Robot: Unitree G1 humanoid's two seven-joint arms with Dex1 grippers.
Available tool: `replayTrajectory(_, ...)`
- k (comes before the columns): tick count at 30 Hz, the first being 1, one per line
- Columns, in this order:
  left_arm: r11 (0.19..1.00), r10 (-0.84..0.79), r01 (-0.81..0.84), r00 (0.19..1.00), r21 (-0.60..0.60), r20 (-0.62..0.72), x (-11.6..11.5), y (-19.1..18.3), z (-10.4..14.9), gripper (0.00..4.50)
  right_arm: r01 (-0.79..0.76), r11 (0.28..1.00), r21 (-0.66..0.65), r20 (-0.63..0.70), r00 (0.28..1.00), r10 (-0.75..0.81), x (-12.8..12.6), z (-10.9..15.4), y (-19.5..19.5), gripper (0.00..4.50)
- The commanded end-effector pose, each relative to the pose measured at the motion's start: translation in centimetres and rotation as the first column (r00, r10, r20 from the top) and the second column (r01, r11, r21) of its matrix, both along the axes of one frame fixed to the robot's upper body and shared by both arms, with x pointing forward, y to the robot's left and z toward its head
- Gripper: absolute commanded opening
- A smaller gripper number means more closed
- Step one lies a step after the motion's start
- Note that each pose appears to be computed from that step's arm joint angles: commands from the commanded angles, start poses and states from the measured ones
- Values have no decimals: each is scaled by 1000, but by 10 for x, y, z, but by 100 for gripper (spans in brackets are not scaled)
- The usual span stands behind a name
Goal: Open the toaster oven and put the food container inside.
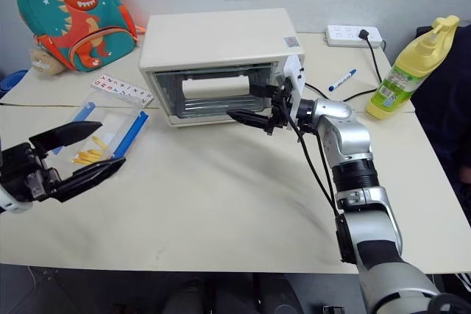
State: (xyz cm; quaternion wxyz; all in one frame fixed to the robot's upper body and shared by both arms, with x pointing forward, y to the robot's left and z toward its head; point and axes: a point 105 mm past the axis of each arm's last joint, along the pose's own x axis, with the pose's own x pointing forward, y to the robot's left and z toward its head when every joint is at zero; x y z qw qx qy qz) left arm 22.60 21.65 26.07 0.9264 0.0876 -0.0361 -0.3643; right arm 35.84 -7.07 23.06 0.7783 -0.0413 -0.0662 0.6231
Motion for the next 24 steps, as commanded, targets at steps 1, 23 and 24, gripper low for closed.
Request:
replayTrajectory(1, 998, 69, -70, 995, 7, 71, 20, 9, 13, 361, -120, 993, 9, 73, 990, 119, -26, 14, 9, 450)
replayTrajectory(23, 911, -231, 257, 966, 322, -117, 97, -47, -23, 4, 13, 1000, 28, 43, 999, -15, -53, -23, -7, 450)
replayTrajectory(24, 908, -235, 263, 964, 327, -124, 96, -47, -27, 4, 27, 999, 25, 40, 999, -28, -57, -23, -12, 450)
